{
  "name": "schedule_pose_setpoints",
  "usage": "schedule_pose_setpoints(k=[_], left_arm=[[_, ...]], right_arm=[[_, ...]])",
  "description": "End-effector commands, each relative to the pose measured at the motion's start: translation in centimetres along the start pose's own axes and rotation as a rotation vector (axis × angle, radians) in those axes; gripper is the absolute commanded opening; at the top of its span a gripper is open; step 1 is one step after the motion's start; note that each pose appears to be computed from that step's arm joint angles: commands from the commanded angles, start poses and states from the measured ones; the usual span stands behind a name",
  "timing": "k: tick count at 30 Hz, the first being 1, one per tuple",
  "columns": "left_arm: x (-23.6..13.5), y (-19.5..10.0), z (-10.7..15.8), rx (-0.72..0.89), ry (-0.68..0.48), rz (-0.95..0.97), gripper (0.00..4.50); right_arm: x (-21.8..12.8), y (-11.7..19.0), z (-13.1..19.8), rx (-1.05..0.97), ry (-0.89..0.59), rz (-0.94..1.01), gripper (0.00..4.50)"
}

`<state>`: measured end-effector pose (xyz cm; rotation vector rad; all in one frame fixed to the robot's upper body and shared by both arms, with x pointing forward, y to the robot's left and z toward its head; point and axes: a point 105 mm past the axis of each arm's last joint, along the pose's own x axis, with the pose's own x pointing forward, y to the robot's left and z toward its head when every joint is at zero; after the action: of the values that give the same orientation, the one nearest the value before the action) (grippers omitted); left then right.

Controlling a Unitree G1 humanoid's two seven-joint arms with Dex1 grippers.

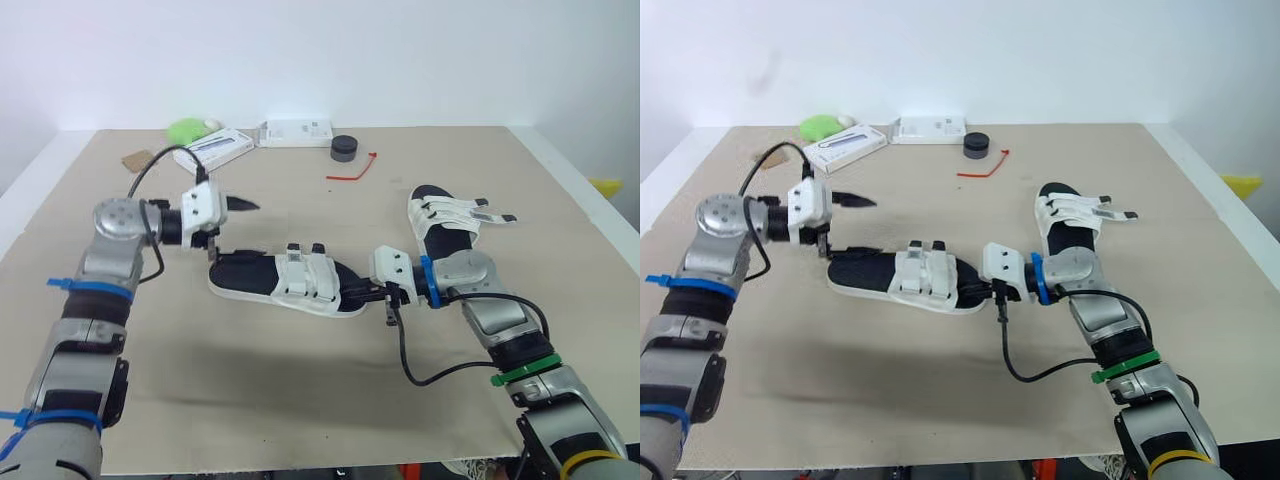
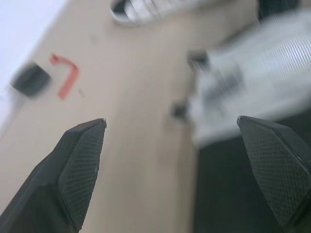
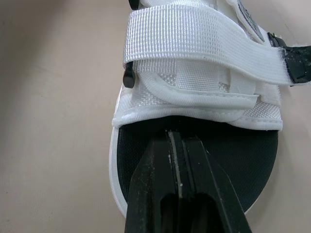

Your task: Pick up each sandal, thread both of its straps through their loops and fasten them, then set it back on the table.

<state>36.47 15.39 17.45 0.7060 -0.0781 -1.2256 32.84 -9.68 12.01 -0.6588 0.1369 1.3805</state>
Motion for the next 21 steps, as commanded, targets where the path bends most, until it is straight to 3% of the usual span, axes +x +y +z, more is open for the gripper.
schedule_pose_setpoints(k=[1,10,13,21], left_arm=[[1.0,-0.5,0.8,0.063,-0.015,-0.031,4.46],[3.6,-1.5,0.3,0.036,-0.021,-0.107,4.46],[4.0,-1.6,0.3,0.051,-0.02,-0.131,4.5],[5.4,-1.7,1.6,0.078,-0.084,-0.16,4.5]], right_arm=[[0.2,0.3,-0.7,0.019,0.025,0.01,0.0],[-1.6,0.4,0.8,0.064,-0.043,-0.024,0.0],[-3.2,1.0,1.4,0.144,-0.092,-0.021,0.89],[-7.2,2.2,5.6,0.226,-0.314,-0.016,4.43]])
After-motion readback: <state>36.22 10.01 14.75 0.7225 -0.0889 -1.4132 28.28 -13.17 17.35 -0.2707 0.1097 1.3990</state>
